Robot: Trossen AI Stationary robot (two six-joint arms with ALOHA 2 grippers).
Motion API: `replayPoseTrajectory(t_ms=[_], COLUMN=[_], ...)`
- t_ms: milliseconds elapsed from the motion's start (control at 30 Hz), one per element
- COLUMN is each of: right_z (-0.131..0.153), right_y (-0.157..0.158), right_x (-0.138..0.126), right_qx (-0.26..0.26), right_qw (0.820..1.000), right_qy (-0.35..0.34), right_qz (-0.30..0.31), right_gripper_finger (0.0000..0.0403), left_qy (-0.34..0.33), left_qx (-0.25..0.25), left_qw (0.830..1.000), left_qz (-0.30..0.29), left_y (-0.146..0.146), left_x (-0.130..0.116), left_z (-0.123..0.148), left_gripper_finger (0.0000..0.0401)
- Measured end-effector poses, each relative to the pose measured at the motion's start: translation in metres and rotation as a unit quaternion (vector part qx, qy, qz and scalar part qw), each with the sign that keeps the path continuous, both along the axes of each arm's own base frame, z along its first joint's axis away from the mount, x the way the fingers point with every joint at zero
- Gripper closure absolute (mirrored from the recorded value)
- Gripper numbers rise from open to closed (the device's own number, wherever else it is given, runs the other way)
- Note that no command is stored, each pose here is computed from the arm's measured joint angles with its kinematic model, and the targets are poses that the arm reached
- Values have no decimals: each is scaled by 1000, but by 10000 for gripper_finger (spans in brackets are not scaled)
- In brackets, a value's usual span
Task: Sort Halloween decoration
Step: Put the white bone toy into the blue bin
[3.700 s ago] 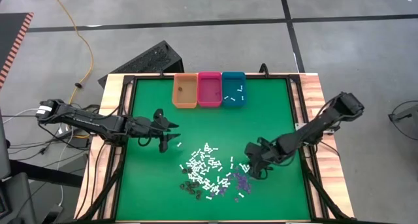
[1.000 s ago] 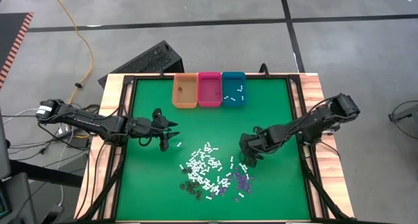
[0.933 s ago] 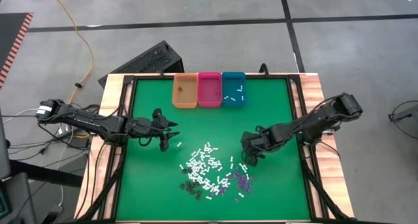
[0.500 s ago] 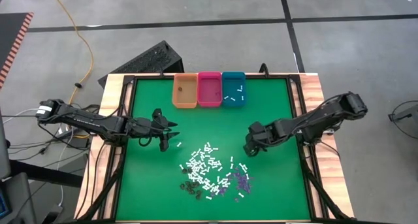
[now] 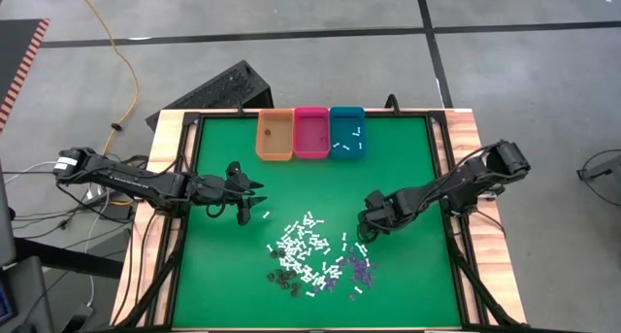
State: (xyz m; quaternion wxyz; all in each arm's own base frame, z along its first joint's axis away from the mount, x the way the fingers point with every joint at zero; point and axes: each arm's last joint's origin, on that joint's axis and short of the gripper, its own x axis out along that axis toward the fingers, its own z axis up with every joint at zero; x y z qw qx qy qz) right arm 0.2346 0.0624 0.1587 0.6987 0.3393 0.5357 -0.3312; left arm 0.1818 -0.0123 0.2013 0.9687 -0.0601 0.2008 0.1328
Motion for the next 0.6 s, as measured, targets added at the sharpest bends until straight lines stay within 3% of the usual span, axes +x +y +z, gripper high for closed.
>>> replayPoseTrajectory(t_ms=[267,600], right_z=[-9,-10], right_y=[-3,-7], right_x=[-1,1], right_qx=[15,34], right_qw=[1000,999], right_qy=[6,6], right_qz=[-6,-7], right_gripper_finger=[229,331], left_qy=[-1,0], left_qx=[-1,0], left_qw=[1000,1000], left_qz=[0,1], left_y=[0,0], left_x=[0,0], left_z=[0,0], left_gripper_finger=[222,222])
